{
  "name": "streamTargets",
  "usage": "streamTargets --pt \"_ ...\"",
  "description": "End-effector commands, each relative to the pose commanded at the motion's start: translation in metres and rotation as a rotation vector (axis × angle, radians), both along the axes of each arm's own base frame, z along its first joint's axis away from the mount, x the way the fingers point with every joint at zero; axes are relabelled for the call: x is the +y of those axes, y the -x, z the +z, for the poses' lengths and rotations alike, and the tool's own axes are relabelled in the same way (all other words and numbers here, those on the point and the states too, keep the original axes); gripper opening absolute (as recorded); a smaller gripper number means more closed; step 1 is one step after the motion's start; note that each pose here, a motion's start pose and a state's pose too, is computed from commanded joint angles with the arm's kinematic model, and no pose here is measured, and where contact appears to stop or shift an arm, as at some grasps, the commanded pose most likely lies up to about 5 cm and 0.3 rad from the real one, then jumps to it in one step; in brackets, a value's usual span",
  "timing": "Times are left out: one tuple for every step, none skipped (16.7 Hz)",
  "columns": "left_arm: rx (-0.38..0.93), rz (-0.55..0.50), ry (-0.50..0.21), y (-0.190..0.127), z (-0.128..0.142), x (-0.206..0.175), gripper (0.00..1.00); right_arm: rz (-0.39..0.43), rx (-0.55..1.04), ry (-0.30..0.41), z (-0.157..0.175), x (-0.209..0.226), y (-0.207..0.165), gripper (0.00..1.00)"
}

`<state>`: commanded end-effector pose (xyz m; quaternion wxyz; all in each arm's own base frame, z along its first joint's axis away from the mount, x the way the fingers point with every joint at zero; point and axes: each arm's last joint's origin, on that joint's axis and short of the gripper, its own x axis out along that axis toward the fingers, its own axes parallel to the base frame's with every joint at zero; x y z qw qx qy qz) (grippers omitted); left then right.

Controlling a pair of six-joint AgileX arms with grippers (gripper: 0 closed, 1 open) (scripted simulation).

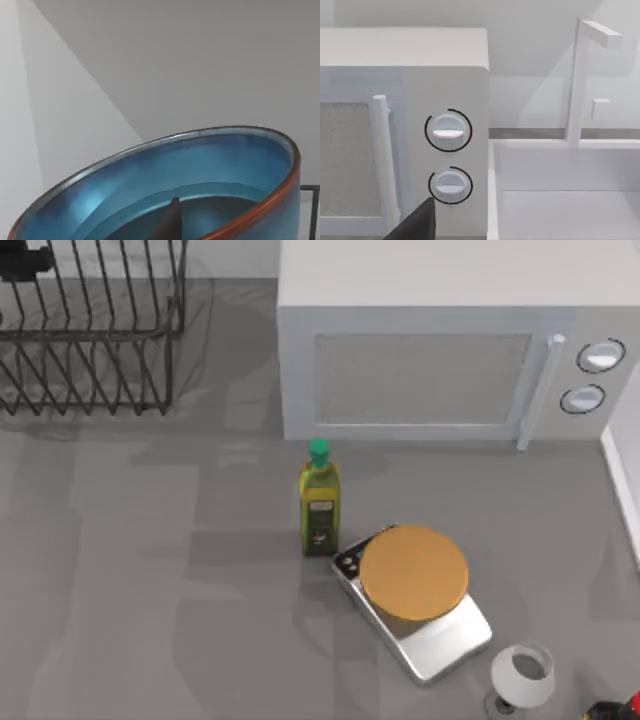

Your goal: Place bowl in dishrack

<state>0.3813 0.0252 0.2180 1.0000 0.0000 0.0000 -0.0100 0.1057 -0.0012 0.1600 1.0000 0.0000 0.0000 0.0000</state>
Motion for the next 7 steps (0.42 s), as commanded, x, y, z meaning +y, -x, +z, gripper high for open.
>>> streamTargets --pt "0.0 0.0 0.0 0.0 0.0 0.0 0.98 0.0 0.0 0.0 0.0 0.0 0.0 1.0" --pt "0.0 0.0 0.0 0.0 0.0 0.0 1.0 0.0 0.0 0.0 0.0 0.0 0.0 1.0" --pt "0.0 0.0 0.0 0.0 0.0 0.0 1.0 0.0 0.0 0.0 0.0 0.0 0.0 1.0" --pt "0.0 0.0 0.0 0.0 0.0 0.0 1.0 0.0 0.0 0.0 0.0 0.0 0.0 1.0" --pt "0.0 0.0 0.0 0.0 0.0 0.0 1.0 0.0 0.0 0.0 0.0 0.0 0.0 1.0" --pt "0.0 0.0 0.0 0.0 0.0 0.0 1.0 0.0 0.0 0.0 0.0 0.0 0.0 1.0" --pt "0.0 0.0 0.0 0.0 0.0 0.0 1.0 0.0 0.0 0.0 0.0 0.0 0.0 1.0"
